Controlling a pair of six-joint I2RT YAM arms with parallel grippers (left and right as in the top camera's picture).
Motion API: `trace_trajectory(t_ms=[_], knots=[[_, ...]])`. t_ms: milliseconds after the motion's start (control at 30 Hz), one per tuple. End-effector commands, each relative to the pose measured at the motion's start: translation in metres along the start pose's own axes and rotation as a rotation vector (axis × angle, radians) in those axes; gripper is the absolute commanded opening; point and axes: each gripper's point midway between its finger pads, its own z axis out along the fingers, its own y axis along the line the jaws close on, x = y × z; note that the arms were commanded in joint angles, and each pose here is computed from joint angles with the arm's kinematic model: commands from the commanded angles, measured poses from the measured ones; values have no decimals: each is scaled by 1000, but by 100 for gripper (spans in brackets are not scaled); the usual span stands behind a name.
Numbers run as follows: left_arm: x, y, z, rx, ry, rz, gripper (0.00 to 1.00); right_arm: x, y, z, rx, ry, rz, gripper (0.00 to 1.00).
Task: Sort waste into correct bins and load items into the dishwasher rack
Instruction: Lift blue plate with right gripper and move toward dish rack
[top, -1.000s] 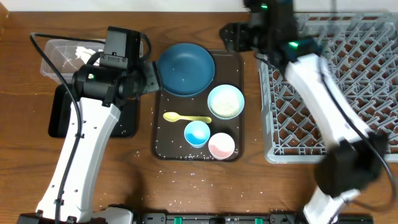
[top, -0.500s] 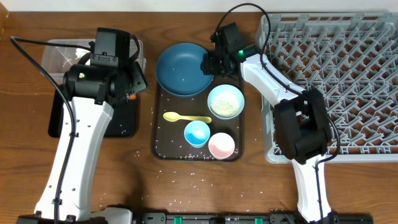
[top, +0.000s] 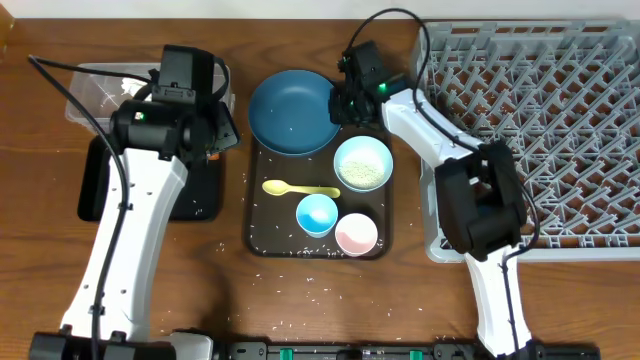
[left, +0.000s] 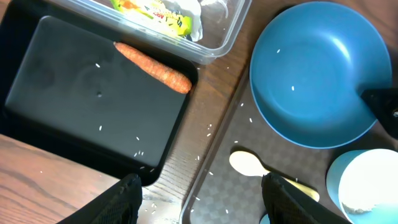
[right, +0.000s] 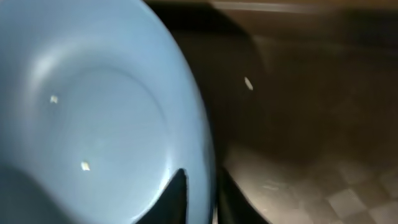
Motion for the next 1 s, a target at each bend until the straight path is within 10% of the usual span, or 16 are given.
trace_trajectory(t_ms=[0, 300, 533, 967], knots=[[3, 4, 6, -25, 10, -8, 64, 5, 3, 10, 16, 7, -9, 7], [2, 4, 6, -23, 7, -8, 65, -17, 3, -1, 9, -51, -5, 1], [2, 4, 6, -24, 7, -8, 65, -94, 13, -103, 15, -233, -23, 1], [2, 4, 6, -24, 7, -8, 74, -92, -215, -433, 1149, -581, 300, 1]])
